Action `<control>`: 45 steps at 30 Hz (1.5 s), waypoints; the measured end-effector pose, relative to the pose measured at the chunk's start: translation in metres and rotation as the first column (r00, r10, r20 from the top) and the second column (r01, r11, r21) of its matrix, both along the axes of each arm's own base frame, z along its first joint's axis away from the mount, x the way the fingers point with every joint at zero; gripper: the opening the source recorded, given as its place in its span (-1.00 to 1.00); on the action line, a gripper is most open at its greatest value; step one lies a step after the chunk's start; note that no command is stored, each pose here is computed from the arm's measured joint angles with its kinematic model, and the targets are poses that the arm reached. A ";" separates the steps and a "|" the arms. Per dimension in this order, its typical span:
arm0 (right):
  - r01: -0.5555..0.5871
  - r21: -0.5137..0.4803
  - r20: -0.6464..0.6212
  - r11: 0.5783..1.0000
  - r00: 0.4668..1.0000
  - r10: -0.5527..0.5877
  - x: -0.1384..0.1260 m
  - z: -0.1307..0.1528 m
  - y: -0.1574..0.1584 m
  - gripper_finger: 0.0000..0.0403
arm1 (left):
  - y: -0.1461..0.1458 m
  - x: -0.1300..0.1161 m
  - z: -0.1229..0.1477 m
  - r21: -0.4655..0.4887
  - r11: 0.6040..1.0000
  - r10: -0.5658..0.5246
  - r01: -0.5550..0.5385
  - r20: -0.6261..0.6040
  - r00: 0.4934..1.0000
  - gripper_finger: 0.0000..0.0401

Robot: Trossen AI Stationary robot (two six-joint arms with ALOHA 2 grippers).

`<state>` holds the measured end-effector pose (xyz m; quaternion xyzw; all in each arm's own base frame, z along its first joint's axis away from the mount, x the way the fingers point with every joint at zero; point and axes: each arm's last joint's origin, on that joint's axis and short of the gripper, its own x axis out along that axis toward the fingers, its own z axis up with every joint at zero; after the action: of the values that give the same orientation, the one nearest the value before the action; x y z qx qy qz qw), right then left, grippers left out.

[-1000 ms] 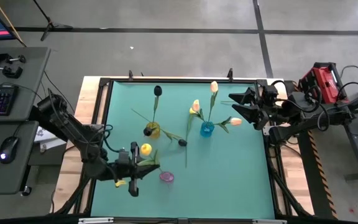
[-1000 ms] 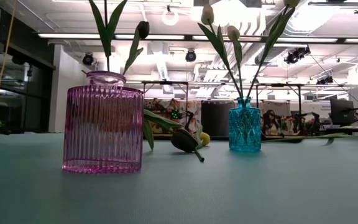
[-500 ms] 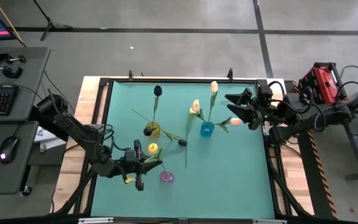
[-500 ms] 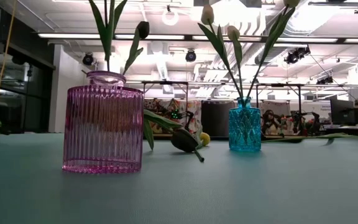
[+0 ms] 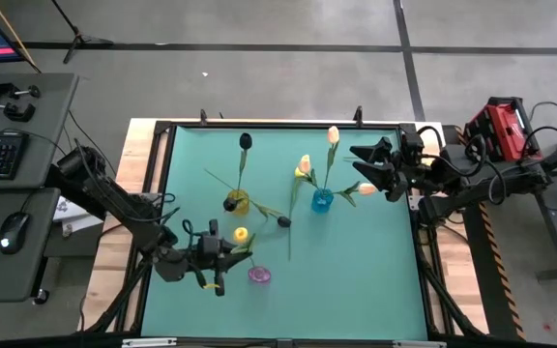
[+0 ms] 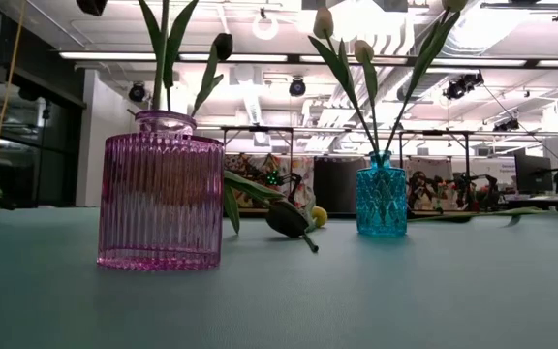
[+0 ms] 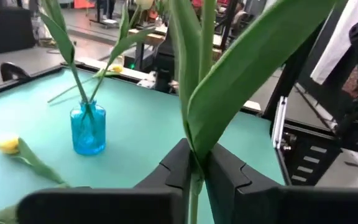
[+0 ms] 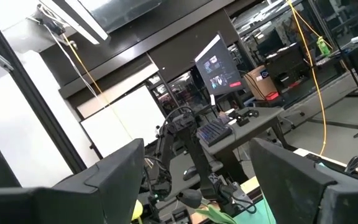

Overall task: Sort flowers into vase by color
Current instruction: Put the left yellow tulip flower into the purple vase, then put the black tulip flower into the yellow vase

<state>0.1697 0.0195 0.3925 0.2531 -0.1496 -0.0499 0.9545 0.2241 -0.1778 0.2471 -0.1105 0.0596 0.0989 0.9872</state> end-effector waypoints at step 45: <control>0.016 -0.054 0.034 0.998 0.999 -0.014 -0.004 0.005 -0.001 0.39 | 0.106 -0.057 0.187 -0.032 0.993 0.116 -0.113 0.146 0.983 0.19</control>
<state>0.1658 0.0189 0.3972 0.2266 -0.1688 -0.0485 0.9580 0.1673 -0.0717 0.4337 -0.1324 -0.0187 0.1463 0.9802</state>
